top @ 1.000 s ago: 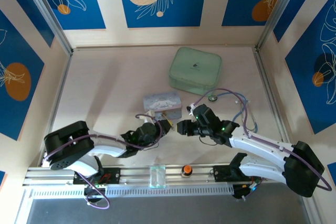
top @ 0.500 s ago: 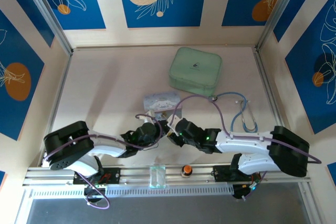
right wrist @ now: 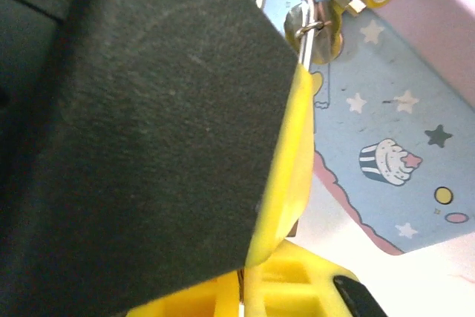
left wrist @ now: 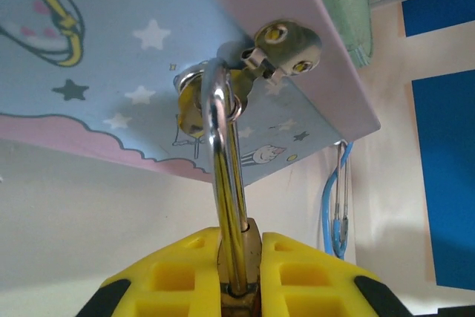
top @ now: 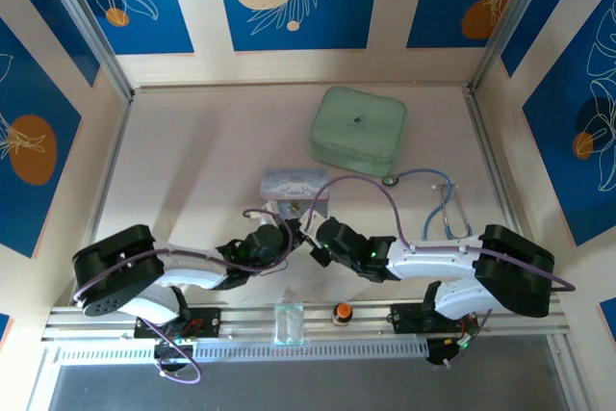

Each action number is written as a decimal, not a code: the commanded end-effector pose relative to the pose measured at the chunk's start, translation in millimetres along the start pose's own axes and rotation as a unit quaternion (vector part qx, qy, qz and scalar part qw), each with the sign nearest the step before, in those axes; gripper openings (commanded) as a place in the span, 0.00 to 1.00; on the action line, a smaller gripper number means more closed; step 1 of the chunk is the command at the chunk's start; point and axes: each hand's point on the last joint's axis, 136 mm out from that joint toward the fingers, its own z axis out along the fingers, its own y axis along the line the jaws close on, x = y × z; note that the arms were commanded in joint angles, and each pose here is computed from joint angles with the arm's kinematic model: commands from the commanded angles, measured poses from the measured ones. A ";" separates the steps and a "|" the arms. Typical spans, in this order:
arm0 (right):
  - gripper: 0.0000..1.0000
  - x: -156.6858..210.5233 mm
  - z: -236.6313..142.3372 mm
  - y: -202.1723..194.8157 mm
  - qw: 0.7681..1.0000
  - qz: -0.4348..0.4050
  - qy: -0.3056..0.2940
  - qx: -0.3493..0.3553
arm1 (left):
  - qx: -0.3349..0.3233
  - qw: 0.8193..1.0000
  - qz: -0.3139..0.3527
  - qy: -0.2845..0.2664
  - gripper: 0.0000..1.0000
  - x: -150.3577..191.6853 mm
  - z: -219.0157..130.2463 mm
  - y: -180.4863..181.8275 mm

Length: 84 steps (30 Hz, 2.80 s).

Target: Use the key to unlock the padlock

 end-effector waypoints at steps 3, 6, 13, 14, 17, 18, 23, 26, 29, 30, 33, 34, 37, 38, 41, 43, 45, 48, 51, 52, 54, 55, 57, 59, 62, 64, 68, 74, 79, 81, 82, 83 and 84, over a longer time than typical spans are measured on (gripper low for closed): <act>0.02 -32.2 -14.8 10.5 0.985 0.095 -0.085 -0.115 | 0.035 0.999 -0.006 0.026 0.00 7.7 -5.7 -19.4; 0.00 -33.6 -28.9 15.7 0.965 0.146 -0.105 -0.193 | 0.026 0.999 -0.001 0.024 0.00 6.9 -7.4 -13.7; 0.00 -19.8 -45.8 13.8 0.940 0.216 -0.100 -0.246 | -0.013 0.999 0.028 0.022 0.00 5.3 -11.2 4.8; 0.00 -16.4 -45.8 14.2 0.940 0.218 -0.094 -0.245 | -0.016 0.999 0.031 0.021 0.00 5.1 -11.9 6.9; 0.03 -9.3 -42.9 15.6 0.943 0.219 -0.073 -0.239 | -0.026 0.999 0.037 0.020 0.00 4.5 -13.2 12.9; 0.10 -6.9 -41.7 16.2 0.945 0.218 -0.064 -0.237 | -0.027 0.999 0.039 0.019 0.00 4.4 -13.5 14.3; 0.24 2.2 -41.0 5.3 0.947 0.244 -0.037 -0.204 | -0.062 0.996 0.067 0.021 0.00 3.2 -16.3 27.6; 0.33 5.4 -44.6 -4.5 0.947 0.265 -0.032 -0.181 | -0.080 0.994 0.074 0.023 0.00 2.6 -19.4 39.6; 0.39 4.7 -49.4 -5.4 0.946 0.268 -0.031 -0.178 | -0.098 0.992 0.080 0.024 0.00 1.9 -23.6 52.5; 0.39 4.5 -50.3 -6.8 0.947 0.268 -0.032 -0.173 | -0.104 0.991 0.084 0.028 0.00 1.8 -24.4 56.1; 0.41 5.6 -50.3 -18.3 0.951 0.274 -0.031 -0.139 | -0.147 0.980 0.124 0.051 0.00 0.3 -28.2 67.6; 0.41 5.9 -50.0 -21.8 0.952 0.275 -0.028 -0.128 | -0.162 0.975 0.139 0.056 0.00 -0.2 -29.9 71.7; 0.41 6.9 -47.8 -33.6 0.954 0.284 -0.013 -0.091 | -0.194 0.962 0.174 0.077 0.01 -2.6 -33.8 86.1; 0.41 7.8 -45.7 -37.7 0.955 0.288 -0.007 -0.077 | -0.206 0.957 0.184 0.088 0.02 -3.1 -34.6 90.0; 0.40 13.5 -36.9 -49.4 0.952 0.304 0.014 -0.036 | -0.242 0.936 0.225 0.122 0.06 -4.0 -36.2 98.2; 0.40 16.6 -31.5 -53.7 0.950 0.312 0.025 -0.020 | -0.274 0.918 0.252 0.134 0.10 -6.5 -38.1 106.2; 0.39 18.0 -26.5 -54.7 0.947 0.320 0.033 -0.015 | -0.300 0.902 0.276 0.146 0.10 -7.3 -38.9 113.9; 0.39 15.8 -21.6 -49.9 0.945 0.324 0.038 -0.026 | -0.321 0.888 0.291 0.154 0.13 -7.8 -38.1 120.7; 0.39 12.7 -19.8 -47.1 0.945 0.322 0.039 -0.033 | -0.327 0.882 0.301 0.158 0.15 -6.5 -35.6 122.7; 0.39 12.0 -19.6 -46.2 0.946 0.321 0.040 -0.034 | -0.332 0.877 0.309 0.158 0.15 -7.1 -35.7 122.6; 0.39 12.2 -19.2 -46.0 0.946 0.320 0.043 -0.033 | -0.356 0.861 0.329 0.157 0.18 -10.3 -38.7 123.9; 0.39 13.1 -18.9 -45.5 0.946 0.320 0.045 -0.033 | -0.366 0.854 0.335 0.155 0.19 -12.2 -40.2 125.1; 0.39 14.6 -18.2 -45.7 0.946 0.321 0.047 -0.031 | -0.375 0.847 0.342 0.155 0.22 -12.2 -41.1 127.5; 0.39 17.0 -17.2 -45.9 0.945 0.322 0.050 -0.029 | -0.379 0.846 0.340 0.155 0.23 -11.2 -41.5 129.5; 0.38 21.4 -15.6 -46.4 0.944 0.325 0.056 -0.023 | -0.384 0.842 0.348 0.148 0.23 -12.6 -42.6 128.1; 0.38 21.5 -14.6 -45.7 0.944 0.325 0.057 -0.023 | -0.395 0.834 0.360 0.138 0.24 -17.5 -44.9 126.0; 0.37 23.9 -11.5 -44.4 0.944 0.324 0.065 -0.022 | -0.397 0.826 0.381 0.124 0.24 -22.3 -45.1 120.1; 0.37 26.6 -8.6 -45.1 0.944 0.323 0.070 -0.009 | -0.416 0.807 0.402 0.117 0.25 -20.5 -45.6 117.0; 0.37 31.3 -7.3 -42.9 0.946 0.315 0.075 0.000 | -0.410 0.804 0.416 0.107 0.29 -17.2 -44.4 104.3; 0.36 32.4 -6.6 -42.6 0.946 0.315 0.077 0.001 | -0.408 0.805 0.416 0.107 0.29 -15.3 -43.8 102.6; 0.36 32.9 -6.5 -42.9 0.946 0.315 0.078 0.004 | -0.409 0.805 0.415 0.107 0.30 -14.4 -43.9 102.5; 0.36 33.5 -7.0 -43.2 0.946 0.314 0.078 0.008 | -0.408 0.806 0.416 0.106 0.30 -13.4 -44.1 101.3; 0.36 33.7 -7.3 -43.6 0.947 0.313 0.077 0.012 | -0.406 0.806 0.418 0.104 0.30 -12.8 -44.3 99.7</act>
